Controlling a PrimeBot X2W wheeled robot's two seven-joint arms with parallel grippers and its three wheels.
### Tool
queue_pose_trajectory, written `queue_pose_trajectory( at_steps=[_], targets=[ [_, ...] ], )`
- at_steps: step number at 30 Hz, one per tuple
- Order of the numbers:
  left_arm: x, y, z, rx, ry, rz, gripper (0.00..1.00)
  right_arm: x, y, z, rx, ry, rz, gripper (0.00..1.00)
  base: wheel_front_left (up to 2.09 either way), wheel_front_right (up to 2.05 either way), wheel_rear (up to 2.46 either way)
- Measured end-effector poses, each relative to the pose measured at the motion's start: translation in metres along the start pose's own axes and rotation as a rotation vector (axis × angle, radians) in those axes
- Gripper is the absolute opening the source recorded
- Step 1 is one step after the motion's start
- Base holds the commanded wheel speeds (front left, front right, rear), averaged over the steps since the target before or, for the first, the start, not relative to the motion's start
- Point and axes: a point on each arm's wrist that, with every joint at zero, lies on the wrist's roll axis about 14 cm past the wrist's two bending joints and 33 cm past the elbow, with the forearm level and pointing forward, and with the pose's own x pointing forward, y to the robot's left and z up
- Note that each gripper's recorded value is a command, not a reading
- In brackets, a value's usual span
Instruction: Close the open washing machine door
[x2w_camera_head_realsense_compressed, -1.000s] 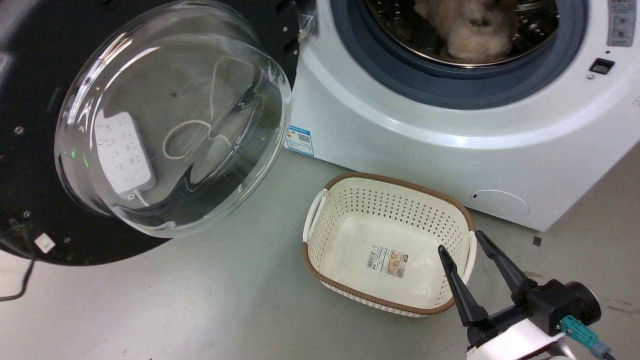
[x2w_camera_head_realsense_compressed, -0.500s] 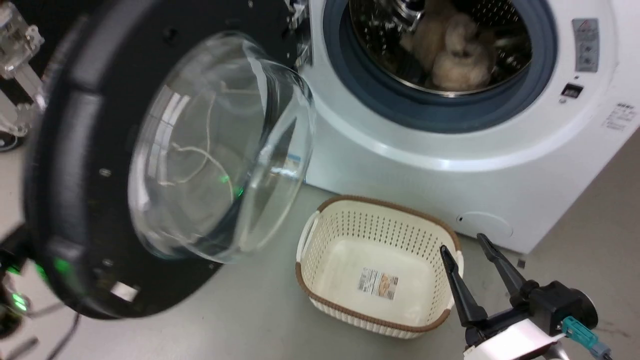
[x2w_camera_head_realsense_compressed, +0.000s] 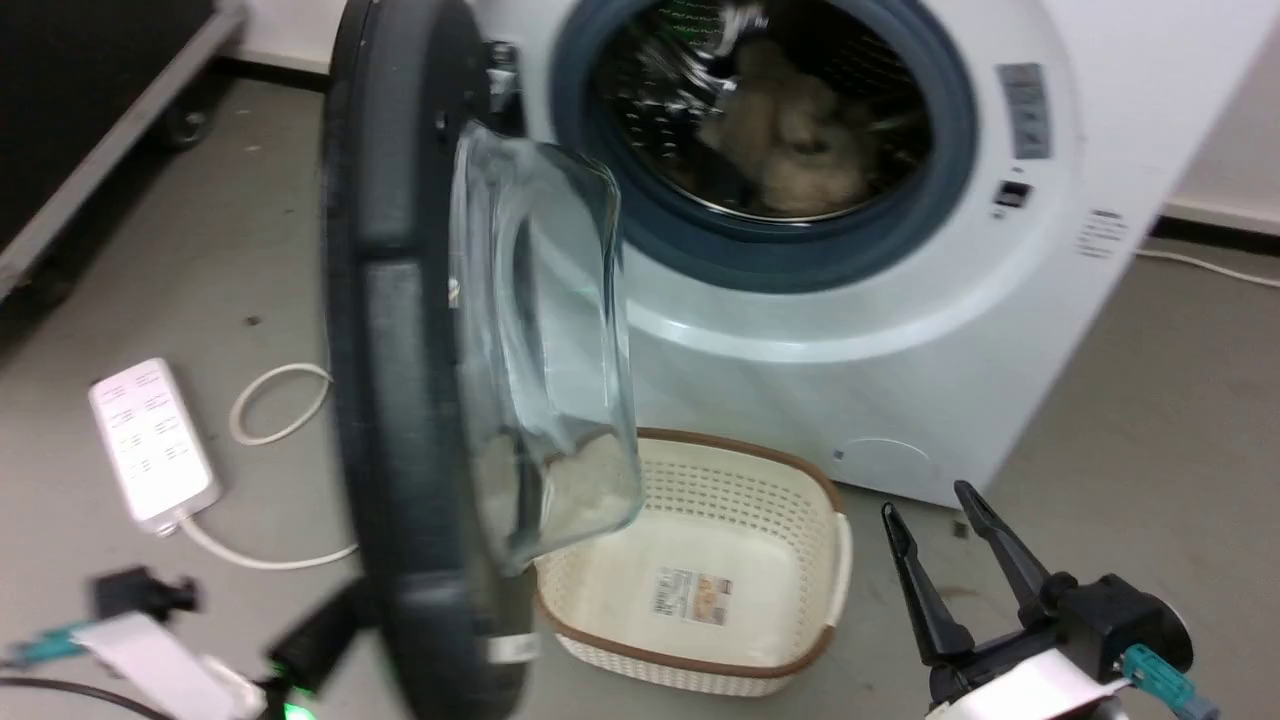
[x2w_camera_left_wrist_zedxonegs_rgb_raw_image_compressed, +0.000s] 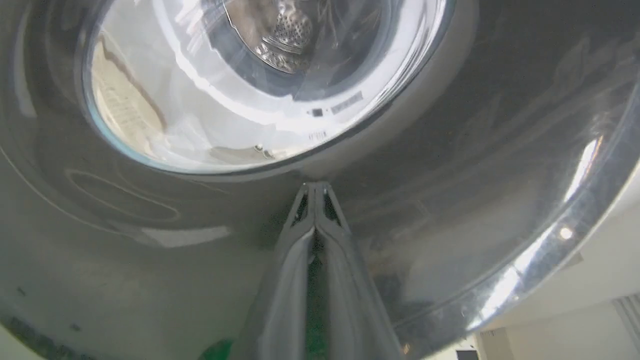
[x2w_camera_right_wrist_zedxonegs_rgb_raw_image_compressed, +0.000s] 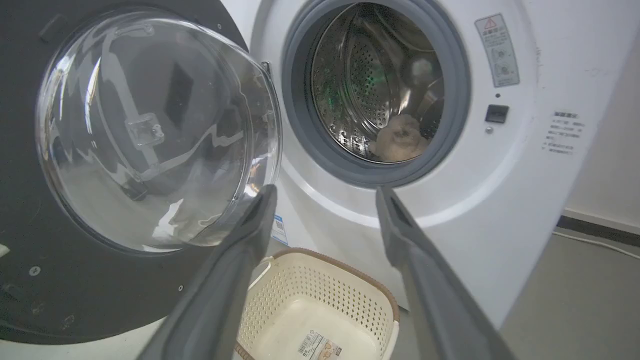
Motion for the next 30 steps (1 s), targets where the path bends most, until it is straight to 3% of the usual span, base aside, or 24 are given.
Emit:
queue_pose_trajectory(
  at_steps=[10, 14, 22, 30],
  targets=[
    [0.086, -0.012, -0.126, -0.198, 0.302, -0.112, 0.0, -0.037, -0.061, 0.002, -0.05, 0.017, -0.19, 1.0, 0.0, 0.0, 0.0],
    [0.113, -0.018, -0.146, -0.222, 0.35, -0.136, 0.0, -0.049, -0.079, 0.005, -0.065, 0.017, -0.252, 1.0, 0.0, 0.0, 0.0],
    [0.219, -0.037, -0.168, -0.274, 0.313, -0.183, 0.0, -0.086, -0.124, 0.0, -0.075, 0.055, -0.432, 1.0, 0.0, 0.0, 0.0],
    [0.299, -0.048, -0.177, -0.318, 0.212, -0.156, 0.0, -0.1, -0.138, -0.008, -0.067, 0.092, -0.504, 1.0, 0.0, 0.0, 0.0]
  ],
)
